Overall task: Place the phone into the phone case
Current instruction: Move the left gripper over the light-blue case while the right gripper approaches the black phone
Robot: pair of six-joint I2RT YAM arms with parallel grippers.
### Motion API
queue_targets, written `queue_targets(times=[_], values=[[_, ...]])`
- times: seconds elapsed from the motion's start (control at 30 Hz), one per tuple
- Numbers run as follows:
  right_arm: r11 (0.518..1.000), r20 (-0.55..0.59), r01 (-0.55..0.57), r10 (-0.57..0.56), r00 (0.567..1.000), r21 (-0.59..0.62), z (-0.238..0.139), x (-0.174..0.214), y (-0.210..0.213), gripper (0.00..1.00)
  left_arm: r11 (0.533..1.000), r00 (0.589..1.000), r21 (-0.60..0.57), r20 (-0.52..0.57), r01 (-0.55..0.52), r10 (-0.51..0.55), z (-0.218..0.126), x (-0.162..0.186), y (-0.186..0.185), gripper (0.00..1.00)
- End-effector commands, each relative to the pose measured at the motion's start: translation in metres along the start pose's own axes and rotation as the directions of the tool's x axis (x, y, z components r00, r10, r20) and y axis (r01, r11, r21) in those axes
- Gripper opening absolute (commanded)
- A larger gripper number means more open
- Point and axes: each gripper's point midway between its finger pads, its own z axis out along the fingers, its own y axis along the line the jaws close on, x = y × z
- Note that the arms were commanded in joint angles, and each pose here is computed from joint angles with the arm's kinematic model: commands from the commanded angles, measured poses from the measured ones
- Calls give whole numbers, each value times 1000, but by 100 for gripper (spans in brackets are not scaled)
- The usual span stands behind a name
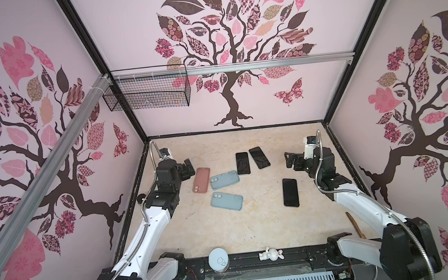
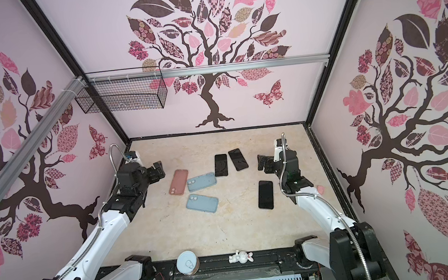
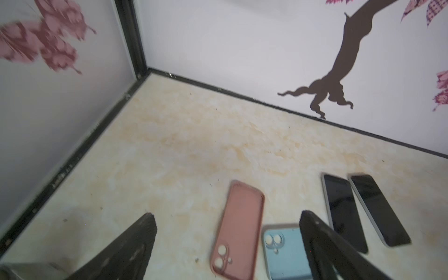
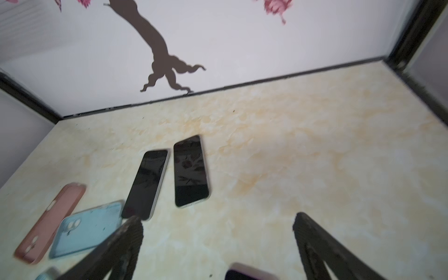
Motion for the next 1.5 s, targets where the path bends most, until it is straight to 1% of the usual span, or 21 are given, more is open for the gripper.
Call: queue_targets(times=[0.0, 0.07, 0.17, 0.23, 0.37, 0.57, 0.9, 1.1, 1.37, 1.47], values=[[989, -265, -119, 91, 960, -92, -6, 50, 23, 100, 991, 961, 80, -262, 109, -85, -12, 63, -12, 93], [988, -336, -124, 85, 938, -95, -8, 67, 27, 100, 984, 946, 111, -309, 141, -100, -17, 79, -18, 92], [990, -383, -112, 70, 921, -88, -13, 81, 28, 100, 983, 928, 129, -364, 133, -78, -19, 98, -25, 92], [992, -397, -106, 70, 915, -70, -17, 86, 24, 100, 980, 907, 150, -418, 131, -57, -18, 111, -33, 92], [994, -413, -100, 76, 908, -38, -21, 90, 19, 100, 984, 869, 147, -495, 103, -17, -12, 137, -36, 89], [995, -418, -92, 95, 903, 26, -17, 97, 7, 100, 978, 809, 162, -588, 128, -9, -1, 171, -40, 81], [993, -402, -91, 115, 909, 78, -15, 105, -5, 100, 958, 758, 217, -652, 185, 2, 13, 197, -55, 72], [992, -398, -88, 116, 910, 89, -14, 106, -8, 100, 953, 726, 227, -688, 203, 9, 22, 212, -59, 66], [991, -391, -86, 118, 913, 99, -14, 107, -11, 100, 951, 692, 241, -721, 193, 42, 27, 228, -66, 62], [988, -379, -82, 127, 916, 134, -15, 108, -17, 100, 951, 680, 252, -730, 181, 64, 26, 234, -69, 61]])
